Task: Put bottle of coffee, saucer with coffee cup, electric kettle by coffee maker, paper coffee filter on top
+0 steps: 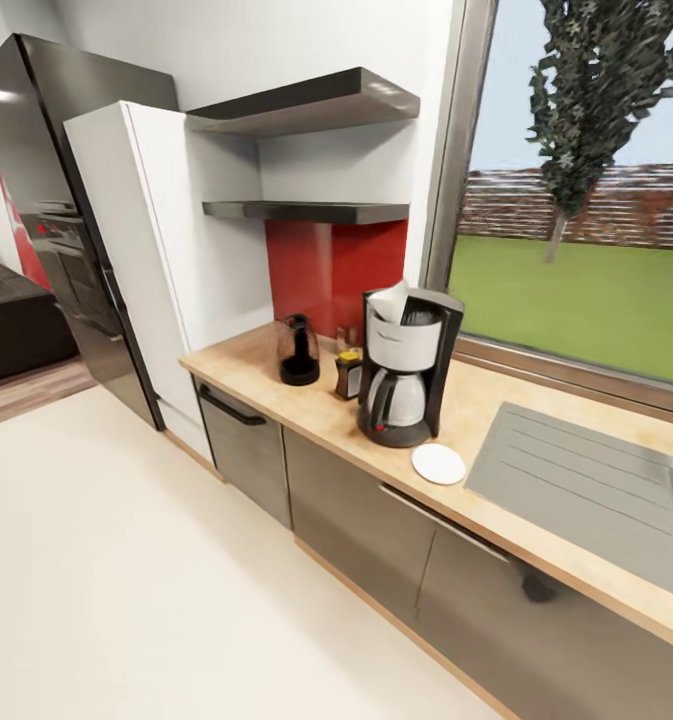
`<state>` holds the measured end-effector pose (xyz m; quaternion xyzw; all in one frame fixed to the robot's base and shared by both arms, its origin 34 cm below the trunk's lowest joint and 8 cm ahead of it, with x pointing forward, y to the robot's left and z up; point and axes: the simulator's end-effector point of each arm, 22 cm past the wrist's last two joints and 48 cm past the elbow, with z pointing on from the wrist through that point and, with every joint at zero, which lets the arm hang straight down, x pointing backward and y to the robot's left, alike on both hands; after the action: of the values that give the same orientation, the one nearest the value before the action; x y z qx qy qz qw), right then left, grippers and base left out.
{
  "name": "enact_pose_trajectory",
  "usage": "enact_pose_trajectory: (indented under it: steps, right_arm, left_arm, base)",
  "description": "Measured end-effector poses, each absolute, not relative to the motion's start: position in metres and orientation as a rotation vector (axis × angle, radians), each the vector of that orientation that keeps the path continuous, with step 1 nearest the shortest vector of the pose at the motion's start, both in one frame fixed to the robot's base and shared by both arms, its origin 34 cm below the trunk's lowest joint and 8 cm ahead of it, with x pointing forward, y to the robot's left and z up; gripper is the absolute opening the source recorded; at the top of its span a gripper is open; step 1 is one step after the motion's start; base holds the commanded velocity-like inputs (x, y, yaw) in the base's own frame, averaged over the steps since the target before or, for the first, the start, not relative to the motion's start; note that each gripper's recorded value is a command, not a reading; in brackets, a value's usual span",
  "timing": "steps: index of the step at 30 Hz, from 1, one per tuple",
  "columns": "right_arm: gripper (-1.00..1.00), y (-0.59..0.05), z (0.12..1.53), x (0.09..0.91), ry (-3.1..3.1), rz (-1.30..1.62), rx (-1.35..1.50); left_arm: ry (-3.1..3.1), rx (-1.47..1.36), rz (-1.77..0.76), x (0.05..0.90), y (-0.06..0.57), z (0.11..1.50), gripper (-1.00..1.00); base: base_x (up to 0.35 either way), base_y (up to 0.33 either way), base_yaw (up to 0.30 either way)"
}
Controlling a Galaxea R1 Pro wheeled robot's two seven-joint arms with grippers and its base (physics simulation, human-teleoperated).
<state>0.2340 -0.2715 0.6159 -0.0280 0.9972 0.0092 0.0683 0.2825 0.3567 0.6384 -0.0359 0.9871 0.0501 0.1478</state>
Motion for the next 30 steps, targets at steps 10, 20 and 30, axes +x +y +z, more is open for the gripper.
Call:
enact_pose_trajectory:
  steps: [10, 20, 30]
  right_arm:
    - [1.0, -0.263, 0.617, 0.233, 2.998, 0.108, -0.084]
    - [1.0, -0.262, 0.617, 0.233, 2.999, 0.114, -0.08]
    - [1.0, -0.258, 0.617, 0.233, 2.997, 0.117, -0.086]
  left_arm:
    - [2.838, -0.105, 0.146, 0.283, 0.357, 0.639, 1.0]
    - [2.836, -0.107, 0.146, 0.283, 0.357, 0.639, 1.0]
    - [2.837, -0.107, 0.142, 0.283, 0.354, 0.638, 1.0]
  base:
    - [0.227, 0.284, -0.033]
    - [0.234, 0.279, -0.242]
    - [0.192, 0.295, -0.138]
